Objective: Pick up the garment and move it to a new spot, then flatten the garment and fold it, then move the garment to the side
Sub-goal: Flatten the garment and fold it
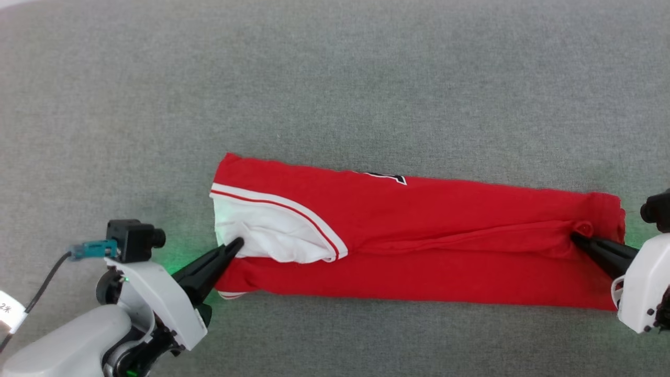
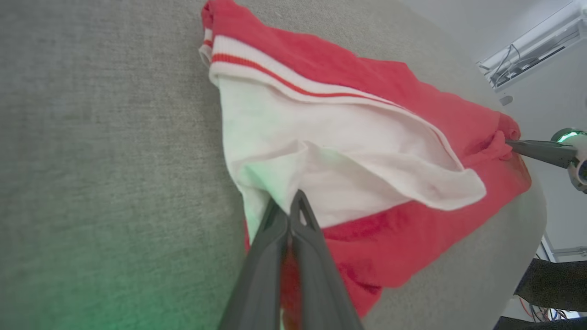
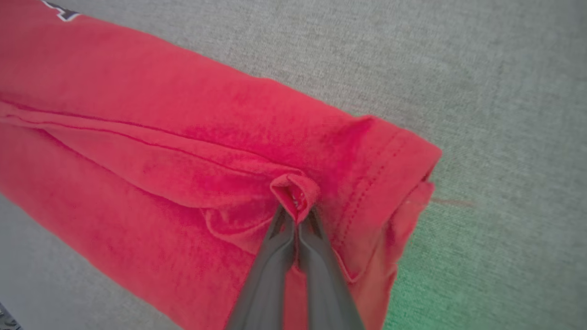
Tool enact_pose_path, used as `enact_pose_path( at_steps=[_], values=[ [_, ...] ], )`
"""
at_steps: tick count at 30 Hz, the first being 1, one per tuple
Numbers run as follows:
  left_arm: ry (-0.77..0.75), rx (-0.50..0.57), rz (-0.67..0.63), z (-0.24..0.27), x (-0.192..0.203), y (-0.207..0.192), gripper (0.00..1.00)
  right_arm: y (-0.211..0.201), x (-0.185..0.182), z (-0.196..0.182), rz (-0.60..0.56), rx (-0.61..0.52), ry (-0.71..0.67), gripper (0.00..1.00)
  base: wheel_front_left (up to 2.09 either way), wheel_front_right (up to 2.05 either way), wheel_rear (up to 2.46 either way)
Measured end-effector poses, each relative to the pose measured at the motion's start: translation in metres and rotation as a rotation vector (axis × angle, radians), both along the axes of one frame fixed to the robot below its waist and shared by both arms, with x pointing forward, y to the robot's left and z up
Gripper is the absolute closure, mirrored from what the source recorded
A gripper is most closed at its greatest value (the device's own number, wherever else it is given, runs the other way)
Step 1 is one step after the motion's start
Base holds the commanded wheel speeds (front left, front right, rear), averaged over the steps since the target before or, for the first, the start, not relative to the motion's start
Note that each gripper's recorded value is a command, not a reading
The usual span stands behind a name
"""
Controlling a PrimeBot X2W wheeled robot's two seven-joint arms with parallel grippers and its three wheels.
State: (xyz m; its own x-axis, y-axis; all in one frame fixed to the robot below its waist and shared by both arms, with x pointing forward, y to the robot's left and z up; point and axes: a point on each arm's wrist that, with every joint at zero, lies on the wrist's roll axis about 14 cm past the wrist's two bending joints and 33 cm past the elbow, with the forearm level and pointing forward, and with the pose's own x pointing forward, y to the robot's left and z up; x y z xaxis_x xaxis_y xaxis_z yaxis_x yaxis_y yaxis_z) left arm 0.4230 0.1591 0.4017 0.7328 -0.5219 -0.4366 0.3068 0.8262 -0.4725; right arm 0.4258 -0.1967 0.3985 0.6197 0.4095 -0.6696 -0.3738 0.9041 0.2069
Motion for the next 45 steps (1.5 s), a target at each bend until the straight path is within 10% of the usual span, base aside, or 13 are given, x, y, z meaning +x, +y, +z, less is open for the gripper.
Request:
enact_pose_path(
  at_steps=[2, 5, 7, 25, 36, 37, 39, 45],
  values=[
    [0.000, 0.004, 0.009, -0.005, 0.003, 0.002, 0.82, 0.003, 0.002, 0.000, -0.004, 0.014, -0.005, 0.92, 0.00, 0.00, 0.00],
    [-0.019, -0.002, 0.019, -0.002, 0.006, 0.002, 0.26, 0.011, 0.004, 0.008, 0.000, 0.051, -0.024, 0.00, 0.00, 0.00, 0.00],
    [-0.034, -0.001, 0.021, 0.001, 0.006, 0.002, 0.00, 0.012, 0.003, 0.016, -0.005, 0.081, -0.031, 0.00, 0.00, 0.00, 0.00],
    [-0.295, 0.016, 0.351, 0.039, -0.009, 0.035, 0.00, -0.033, -0.009, -0.007, -0.168, 0.076, 0.186, 0.00, 0.00, 0.00, 0.00],
    [-0.482, 0.324, 0.470, 0.058, -0.040, 0.071, 0.00, -0.020, -0.001, -0.024, -0.174, 0.025, 0.291, 0.00, 0.00, 0.00, 0.00],
    [-0.499, 0.343, 0.480, 0.062, -0.041, 0.073, 0.00, -0.018, 0.000, -0.024, -0.169, 0.014, 0.296, 0.17, 0.00, 0.00, 0.00],
    [-0.539, 0.408, 0.458, 0.069, -0.042, 0.072, 0.00, -0.013, 0.001, -0.025, -0.169, 0.012, 0.302, 0.95, 0.00, 0.00, 0.00],
    [-0.609, 0.505, 0.418, 0.081, -0.040, 0.066, 0.00, -0.001, 0.004, -0.021, -0.205, 0.067, 0.279, 1.00, 0.00, 0.00, 0.00]
  ],
)
